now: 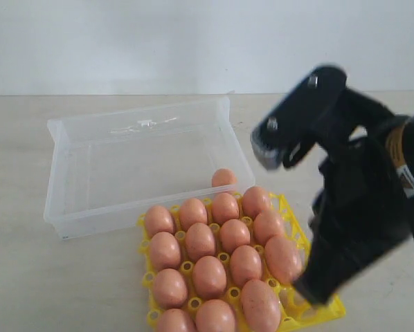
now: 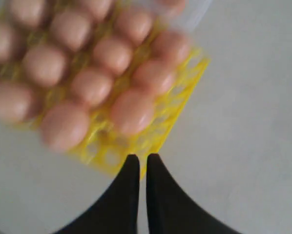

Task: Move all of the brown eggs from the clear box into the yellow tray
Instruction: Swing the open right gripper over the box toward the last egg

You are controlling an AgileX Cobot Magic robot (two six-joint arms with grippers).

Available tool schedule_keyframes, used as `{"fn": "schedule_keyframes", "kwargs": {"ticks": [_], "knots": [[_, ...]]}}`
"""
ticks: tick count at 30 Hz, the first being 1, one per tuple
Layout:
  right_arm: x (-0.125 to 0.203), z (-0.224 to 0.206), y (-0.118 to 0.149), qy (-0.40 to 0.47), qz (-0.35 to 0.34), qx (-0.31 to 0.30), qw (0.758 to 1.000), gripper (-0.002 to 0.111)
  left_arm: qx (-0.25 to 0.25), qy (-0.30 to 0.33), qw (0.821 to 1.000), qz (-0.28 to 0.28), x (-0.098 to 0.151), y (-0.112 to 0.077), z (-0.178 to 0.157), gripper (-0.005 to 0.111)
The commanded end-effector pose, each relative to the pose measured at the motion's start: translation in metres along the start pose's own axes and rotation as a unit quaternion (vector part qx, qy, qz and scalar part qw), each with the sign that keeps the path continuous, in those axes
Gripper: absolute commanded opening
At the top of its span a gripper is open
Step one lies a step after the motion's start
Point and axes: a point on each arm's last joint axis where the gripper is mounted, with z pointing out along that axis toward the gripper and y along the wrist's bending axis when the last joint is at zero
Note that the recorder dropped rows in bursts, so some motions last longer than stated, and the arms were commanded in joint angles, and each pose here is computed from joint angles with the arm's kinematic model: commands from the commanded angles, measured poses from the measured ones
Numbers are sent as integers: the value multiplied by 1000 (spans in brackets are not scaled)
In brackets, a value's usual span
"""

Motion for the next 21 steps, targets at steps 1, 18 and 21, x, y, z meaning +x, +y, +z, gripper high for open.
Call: {"fn": "schedule_keyframes", "kwargs": {"ticks": [1, 18, 21], "knots": [[15, -4, 17, 103, -17, -95, 990, 0, 0, 1, 1000, 4, 1, 0, 1, 4], [2, 65, 49, 35, 77, -184, 979, 0, 0, 1, 1000, 4, 1, 0, 1, 4], [9, 72, 48, 34, 84, -166, 982, 0, 0, 1, 1000, 4, 1, 0, 1, 4]]}}
